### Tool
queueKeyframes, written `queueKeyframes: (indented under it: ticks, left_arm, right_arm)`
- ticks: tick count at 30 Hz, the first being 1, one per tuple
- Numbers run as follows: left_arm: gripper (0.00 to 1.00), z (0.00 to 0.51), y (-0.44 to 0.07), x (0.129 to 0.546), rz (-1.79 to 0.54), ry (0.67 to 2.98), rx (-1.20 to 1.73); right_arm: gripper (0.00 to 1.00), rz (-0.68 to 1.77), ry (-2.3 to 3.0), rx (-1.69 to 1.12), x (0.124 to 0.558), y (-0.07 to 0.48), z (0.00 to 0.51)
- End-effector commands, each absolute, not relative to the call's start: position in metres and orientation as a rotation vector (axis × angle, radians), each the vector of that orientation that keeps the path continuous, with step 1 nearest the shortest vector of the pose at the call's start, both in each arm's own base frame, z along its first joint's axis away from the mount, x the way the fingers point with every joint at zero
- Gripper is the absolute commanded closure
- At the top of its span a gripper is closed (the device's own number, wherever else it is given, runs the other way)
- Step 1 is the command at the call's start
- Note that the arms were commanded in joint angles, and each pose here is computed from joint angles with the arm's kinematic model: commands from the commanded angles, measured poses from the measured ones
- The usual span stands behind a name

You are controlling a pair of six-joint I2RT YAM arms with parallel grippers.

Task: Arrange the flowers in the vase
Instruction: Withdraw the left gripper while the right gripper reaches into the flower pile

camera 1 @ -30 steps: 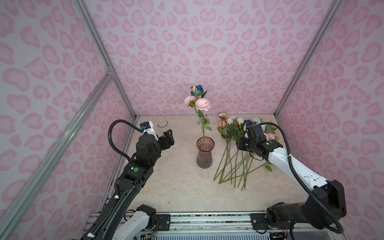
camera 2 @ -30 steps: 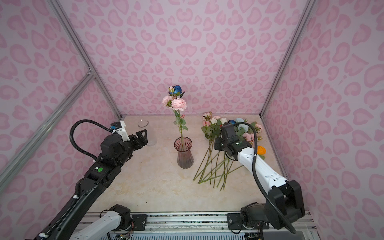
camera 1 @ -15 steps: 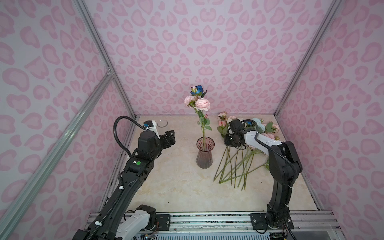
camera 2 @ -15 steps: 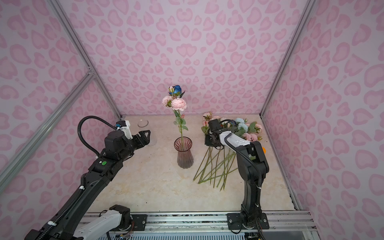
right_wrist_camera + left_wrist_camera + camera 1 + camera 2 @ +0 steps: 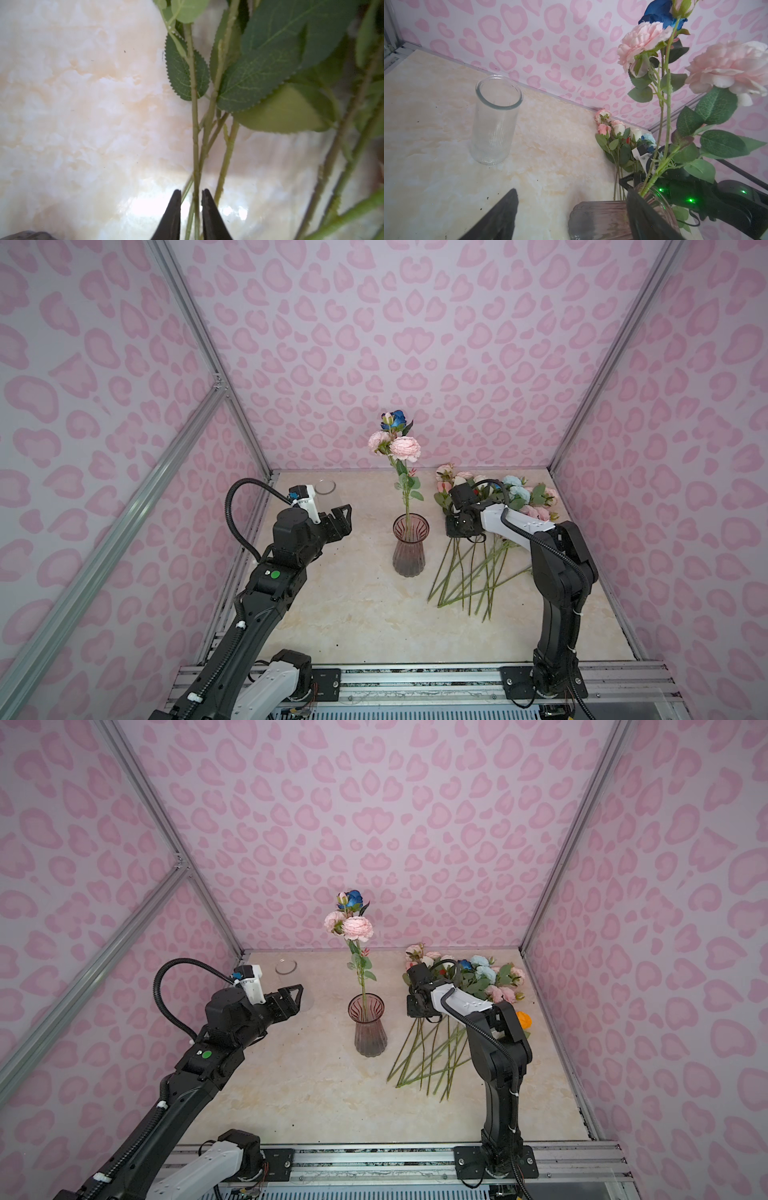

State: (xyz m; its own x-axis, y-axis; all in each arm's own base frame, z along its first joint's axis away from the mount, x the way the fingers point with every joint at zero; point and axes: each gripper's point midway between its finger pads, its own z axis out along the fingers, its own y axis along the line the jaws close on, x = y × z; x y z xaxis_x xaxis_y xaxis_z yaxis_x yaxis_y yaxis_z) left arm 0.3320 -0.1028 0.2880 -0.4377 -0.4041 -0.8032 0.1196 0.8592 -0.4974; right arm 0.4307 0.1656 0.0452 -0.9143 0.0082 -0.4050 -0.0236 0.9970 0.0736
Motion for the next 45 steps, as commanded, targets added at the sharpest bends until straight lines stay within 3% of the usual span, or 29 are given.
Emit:
queueKeyframes:
  ticks: [1, 5, 9, 13, 32, 45]
  left_arm:
    - [0.19, 0.297, -0.114, 0.334, -0.666, 1.924, -0.175]
    - [0.19, 0.294, -0.114, 0.334, -0.675, 1.929, -0.179]
    - [0.20, 0.296, -0.117, 0.333, -0.692, 1.926, -0.169]
    - [0.20, 0.297, -0.118, 0.332, -0.700, 1.920, -0.164]
    - [0.20, 0.302, -0.136, 0.329, -0.793, 1.911, -0.067]
    - [0.21, 0.298, -0.144, 0.329, -0.848, 1.937, -0.053]
  right_arm:
    - [0.78, 0.042, 2.738, -0.029, 0.423, 0.156, 0.035]
    - [0.81, 0.106, 2.754, -0.036, 0.413, 0.162, 0.030]
    - [0.95, 0.103, 2.717, -0.040, 0.411, 0.161, 0.040]
    - [0.98, 0.125, 2.663, -0.043, 0.411, 0.163, 0.063]
    - [0.96, 0.243, 2.418, -0.008, 0.398, 0.159, 0.153]
    - [0.95, 0.189, 2.454, 0.098, 0.400, 0.129, 0.117]
